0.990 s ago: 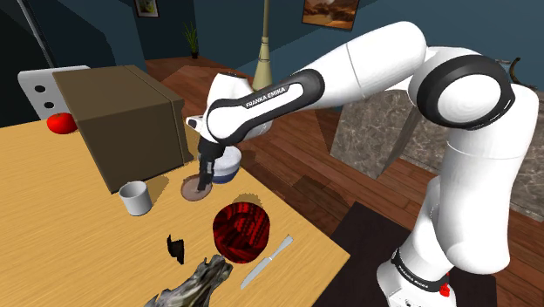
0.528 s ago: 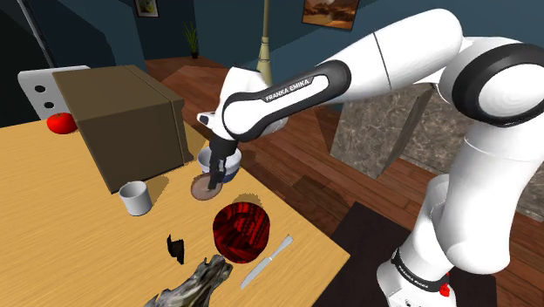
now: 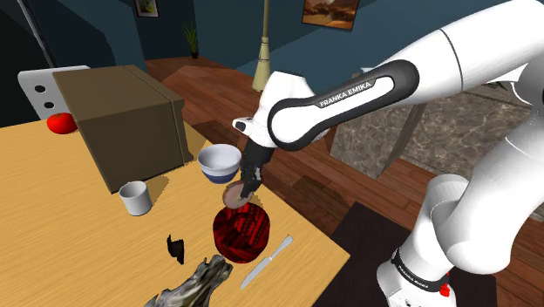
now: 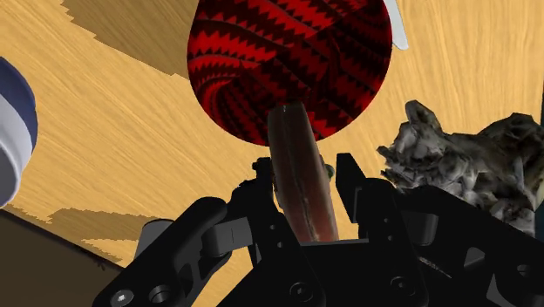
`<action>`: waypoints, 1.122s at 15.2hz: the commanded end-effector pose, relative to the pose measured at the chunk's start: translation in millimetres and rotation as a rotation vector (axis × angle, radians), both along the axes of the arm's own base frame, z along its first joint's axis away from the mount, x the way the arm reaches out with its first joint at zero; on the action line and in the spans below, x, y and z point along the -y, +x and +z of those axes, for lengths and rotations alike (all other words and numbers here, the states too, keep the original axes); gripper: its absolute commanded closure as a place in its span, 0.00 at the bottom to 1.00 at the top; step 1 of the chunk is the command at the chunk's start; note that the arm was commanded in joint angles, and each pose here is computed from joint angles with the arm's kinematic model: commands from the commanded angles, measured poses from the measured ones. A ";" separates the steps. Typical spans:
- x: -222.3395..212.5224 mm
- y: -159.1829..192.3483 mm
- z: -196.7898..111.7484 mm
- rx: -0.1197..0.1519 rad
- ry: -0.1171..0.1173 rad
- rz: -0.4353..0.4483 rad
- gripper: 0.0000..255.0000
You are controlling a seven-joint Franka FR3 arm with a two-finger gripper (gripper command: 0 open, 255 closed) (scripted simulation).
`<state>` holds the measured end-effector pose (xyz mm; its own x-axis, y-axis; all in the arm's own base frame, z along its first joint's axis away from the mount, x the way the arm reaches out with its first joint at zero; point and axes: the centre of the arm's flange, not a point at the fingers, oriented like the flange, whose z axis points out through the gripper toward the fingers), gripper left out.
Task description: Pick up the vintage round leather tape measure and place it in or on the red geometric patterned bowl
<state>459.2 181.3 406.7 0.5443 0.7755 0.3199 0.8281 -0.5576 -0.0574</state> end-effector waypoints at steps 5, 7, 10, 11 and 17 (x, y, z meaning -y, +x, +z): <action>3.3 -16.1 -24.1 0.000 0.000 0.000 1.00; 3.3 -16.1 -34.7 0.000 0.000 0.000 1.00; 3.3 -16.1 -50.5 0.000 0.000 0.000 1.00; 3.3 -16.1 -55.8 0.000 0.000 0.000 1.00; 3.3 -16.1 -78.4 0.000 0.000 0.000 1.00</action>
